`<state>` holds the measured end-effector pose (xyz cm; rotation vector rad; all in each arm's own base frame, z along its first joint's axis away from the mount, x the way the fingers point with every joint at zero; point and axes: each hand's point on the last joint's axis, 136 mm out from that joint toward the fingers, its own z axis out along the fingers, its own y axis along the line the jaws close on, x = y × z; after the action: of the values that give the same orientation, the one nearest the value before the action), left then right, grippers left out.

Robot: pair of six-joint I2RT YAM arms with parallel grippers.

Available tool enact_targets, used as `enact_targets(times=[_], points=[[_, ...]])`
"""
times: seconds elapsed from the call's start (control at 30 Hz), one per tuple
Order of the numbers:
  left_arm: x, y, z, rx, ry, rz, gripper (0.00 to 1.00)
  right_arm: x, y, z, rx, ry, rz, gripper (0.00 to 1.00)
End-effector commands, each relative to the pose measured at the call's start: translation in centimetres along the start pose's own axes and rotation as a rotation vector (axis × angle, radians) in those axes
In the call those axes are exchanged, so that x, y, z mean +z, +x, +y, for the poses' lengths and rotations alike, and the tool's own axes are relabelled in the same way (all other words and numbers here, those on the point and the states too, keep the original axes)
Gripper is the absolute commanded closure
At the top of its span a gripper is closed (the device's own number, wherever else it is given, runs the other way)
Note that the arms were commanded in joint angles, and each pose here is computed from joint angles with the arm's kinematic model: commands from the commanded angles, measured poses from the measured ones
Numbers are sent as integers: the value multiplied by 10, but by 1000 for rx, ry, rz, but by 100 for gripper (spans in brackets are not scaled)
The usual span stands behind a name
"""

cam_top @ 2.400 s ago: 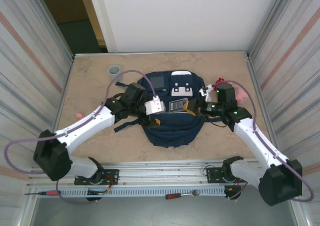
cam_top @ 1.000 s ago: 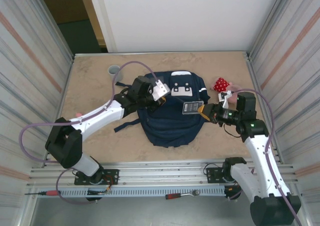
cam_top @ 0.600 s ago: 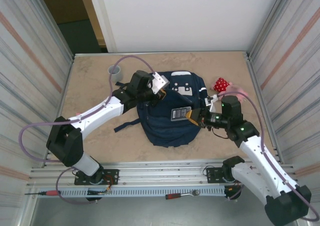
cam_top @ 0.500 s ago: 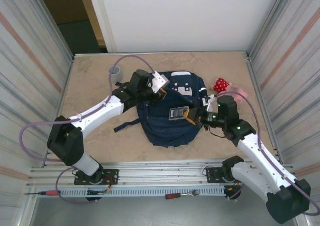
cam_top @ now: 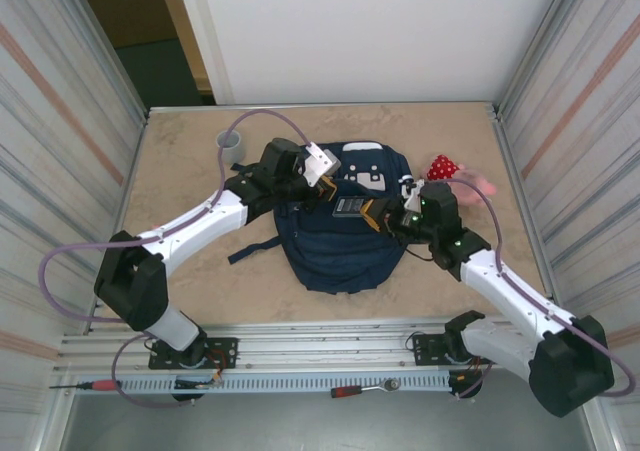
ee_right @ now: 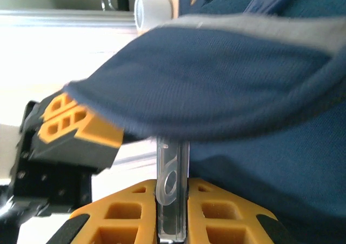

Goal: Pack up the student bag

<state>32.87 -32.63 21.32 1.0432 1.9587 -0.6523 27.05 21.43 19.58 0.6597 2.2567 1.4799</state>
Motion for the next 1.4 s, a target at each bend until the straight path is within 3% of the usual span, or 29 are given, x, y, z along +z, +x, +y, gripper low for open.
enact_targets(times=[0.0, 0.2, 0.37, 0.5, 0.67, 0.83, 0.97, 1.17, 1.23, 1.37], points=[[-27, -55, -9, 31, 30, -176, 100, 8, -11, 8, 35, -26, -52, 91], [-30, -65, -13, 42, 37, -205, 100, 26, -15, -1, 68, 17, -50, 87], [-32, -66, -12, 42, 30, -202, 100, 27, -19, -18, 58, 93, -61, 67], [-33, -62, -10, 35, 13, -185, 100, 7, -24, -35, 8, 210, -83, 50], [-28, -49, -5, 38, -14, -148, 100, -32, -22, -37, -160, 300, -87, 43], [-25, -44, -5, 40, -8, -133, 99, -58, -26, 6, -478, 238, -62, 39], [-22, -43, -9, 39, 16, -128, 98, -61, -27, 54, -899, 182, -37, 37], [-20, -41, -14, 49, 51, -123, 95, -20, -23, 63, -1555, 193, 43, 33], [-19, -39, -17, 58, 71, -119, 92, -5, -17, 59, -1634, 160, 109, 33], [-19, -30, -22, 70, 95, -95, 87, 20, -9, 50, -1616, 95, 235, 37]])
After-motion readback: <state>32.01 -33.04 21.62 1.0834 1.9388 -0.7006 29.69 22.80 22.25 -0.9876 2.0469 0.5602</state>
